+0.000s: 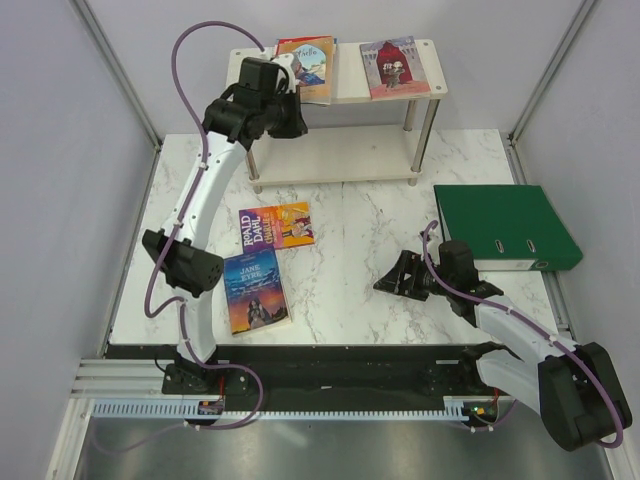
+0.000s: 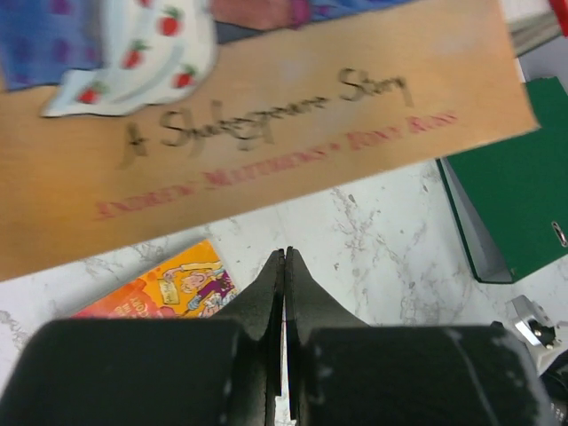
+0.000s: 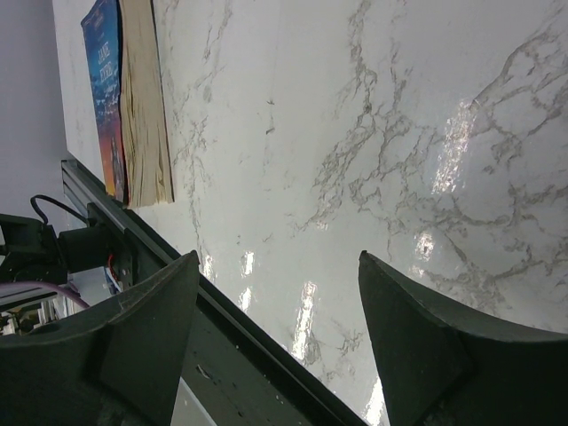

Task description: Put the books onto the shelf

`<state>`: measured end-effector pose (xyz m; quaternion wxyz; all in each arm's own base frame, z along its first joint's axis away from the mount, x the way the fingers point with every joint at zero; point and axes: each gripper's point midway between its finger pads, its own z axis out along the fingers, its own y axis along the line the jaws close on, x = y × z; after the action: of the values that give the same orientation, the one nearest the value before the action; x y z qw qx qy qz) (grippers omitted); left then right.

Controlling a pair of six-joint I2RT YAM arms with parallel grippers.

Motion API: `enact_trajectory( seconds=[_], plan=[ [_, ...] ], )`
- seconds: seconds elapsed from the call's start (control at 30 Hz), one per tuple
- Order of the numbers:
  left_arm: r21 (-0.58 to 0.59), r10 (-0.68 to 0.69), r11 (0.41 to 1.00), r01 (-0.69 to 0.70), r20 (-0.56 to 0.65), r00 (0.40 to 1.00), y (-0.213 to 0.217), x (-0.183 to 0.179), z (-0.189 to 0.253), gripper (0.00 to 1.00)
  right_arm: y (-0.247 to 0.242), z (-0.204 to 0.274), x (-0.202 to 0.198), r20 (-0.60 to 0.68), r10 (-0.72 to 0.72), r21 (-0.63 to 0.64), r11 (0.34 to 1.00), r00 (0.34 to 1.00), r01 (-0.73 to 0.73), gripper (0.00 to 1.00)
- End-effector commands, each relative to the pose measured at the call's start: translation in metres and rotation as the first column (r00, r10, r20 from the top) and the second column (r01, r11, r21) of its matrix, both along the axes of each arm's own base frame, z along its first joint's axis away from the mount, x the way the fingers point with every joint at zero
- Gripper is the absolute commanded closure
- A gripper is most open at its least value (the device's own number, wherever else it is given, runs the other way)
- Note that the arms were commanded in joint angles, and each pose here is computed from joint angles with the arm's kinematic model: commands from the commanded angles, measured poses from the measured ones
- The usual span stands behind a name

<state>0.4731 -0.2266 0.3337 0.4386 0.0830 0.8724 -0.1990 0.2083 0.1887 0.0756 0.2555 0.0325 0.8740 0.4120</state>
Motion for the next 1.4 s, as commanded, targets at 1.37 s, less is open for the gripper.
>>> enact_trajectory(
  seconds=[1.37],
  plan=[
    [-0.153, -0.097, 0.98, 0.127, 0.189, 0.977, -0.028, -0.022, 0.063, 0.97, 0.003, 0.001, 0.004, 0.022, 0.009, 0.016, 1.0, 1.0, -0.009, 0.19]
  ],
)
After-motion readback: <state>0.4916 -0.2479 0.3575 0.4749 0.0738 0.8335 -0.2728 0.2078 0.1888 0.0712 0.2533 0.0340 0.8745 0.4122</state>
